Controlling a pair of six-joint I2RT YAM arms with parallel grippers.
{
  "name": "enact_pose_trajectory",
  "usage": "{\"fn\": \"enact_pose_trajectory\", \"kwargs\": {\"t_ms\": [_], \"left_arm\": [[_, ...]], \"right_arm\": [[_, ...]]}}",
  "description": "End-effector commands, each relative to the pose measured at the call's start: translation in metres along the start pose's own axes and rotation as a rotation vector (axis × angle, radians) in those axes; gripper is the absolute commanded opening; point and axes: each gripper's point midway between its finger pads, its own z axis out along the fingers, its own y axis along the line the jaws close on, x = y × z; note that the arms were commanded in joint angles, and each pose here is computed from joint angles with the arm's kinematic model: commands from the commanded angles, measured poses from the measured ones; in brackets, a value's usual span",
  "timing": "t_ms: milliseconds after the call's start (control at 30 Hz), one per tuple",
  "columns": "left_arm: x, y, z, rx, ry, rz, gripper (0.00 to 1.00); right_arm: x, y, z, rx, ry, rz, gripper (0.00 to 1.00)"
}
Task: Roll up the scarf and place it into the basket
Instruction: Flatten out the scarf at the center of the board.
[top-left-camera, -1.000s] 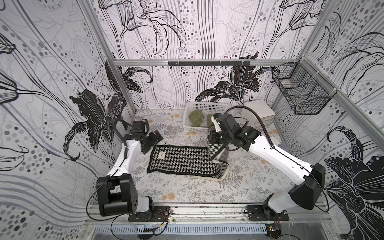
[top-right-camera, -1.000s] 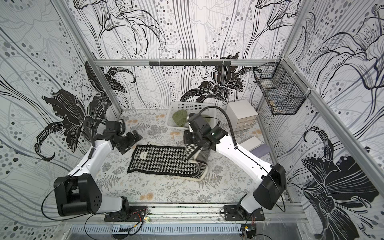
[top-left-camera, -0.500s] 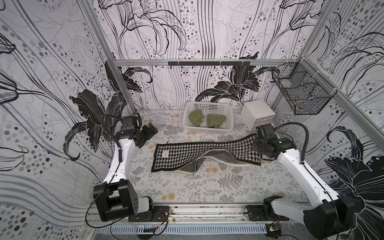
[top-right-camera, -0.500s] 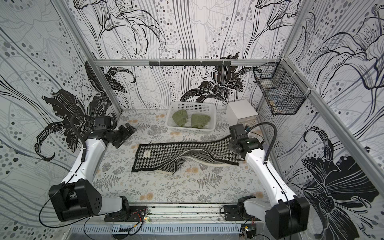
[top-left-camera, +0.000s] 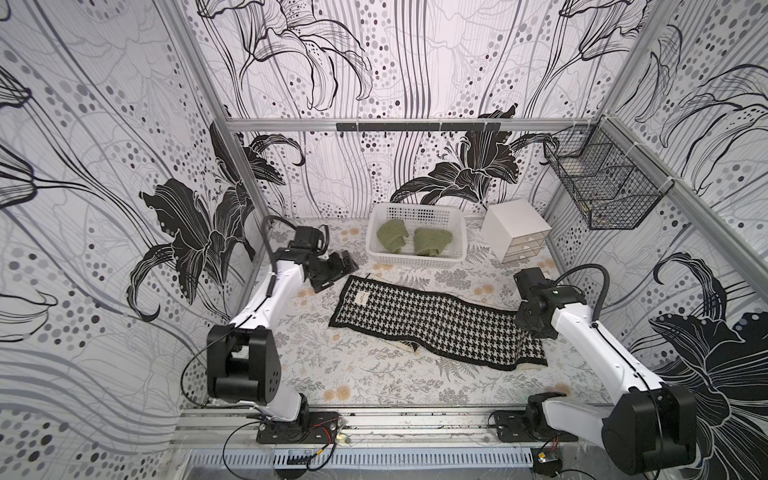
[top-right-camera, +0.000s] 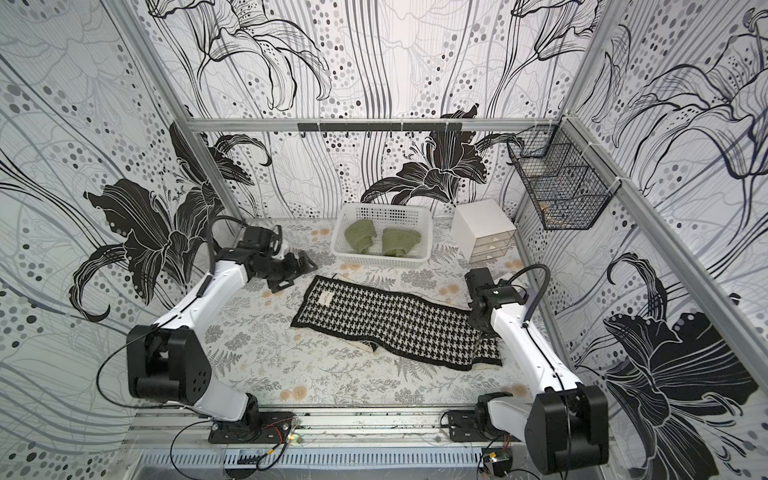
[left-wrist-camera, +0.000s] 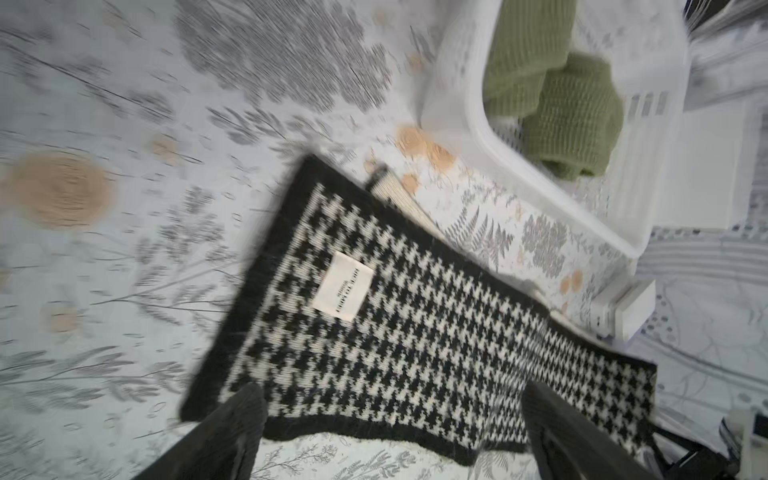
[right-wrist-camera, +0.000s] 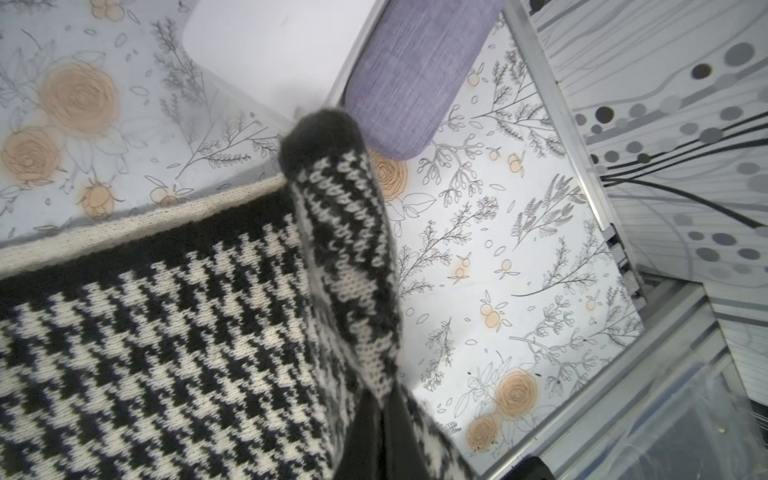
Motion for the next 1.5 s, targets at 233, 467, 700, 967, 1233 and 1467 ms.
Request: {"fn": "enact_pose_trajectory", "kwargs": {"t_ms": [233, 467, 700, 967, 1233, 1467], "left_arm": [[0.078, -0.029, 0.089, -0.026, 0.238, 0.049, 0.99], [0.069, 0.047, 0.115, -0.327, 0.175, -0.077, 0.99], [0.031, 0.182, 0.008, -0.463, -0.189, -0.508, 0.99], [-0.052, 0.106, -0.197, -0.385, -0.627, -0.275, 0.99], [-0.057, 0.073, -0.189, -0.201, -0.578, -0.236, 0.99], [-0.047, 0.072, -0.169, -0.171, -0.511, -0.225, 0.99]], "right_arm": [[0.014, 0.021, 0.007, -0.108, 0.036, -0.044, 0.0], [0.029, 0.108, -0.019, -0.365, 0.034, -0.236, 0.0], [0.066, 0.25, -0.098, -0.764, 0.109, -0.462, 0.0], [0.003, 0.29, -0.288, -1.258, -0.158, -0.395, 0.0], [0.004, 0.111, 0.016, -0.177, 0.19, -0.21, 0.0], [-0.006, 0.088, 0.017, -0.05, 0.12, -0.255, 0.0]]}}
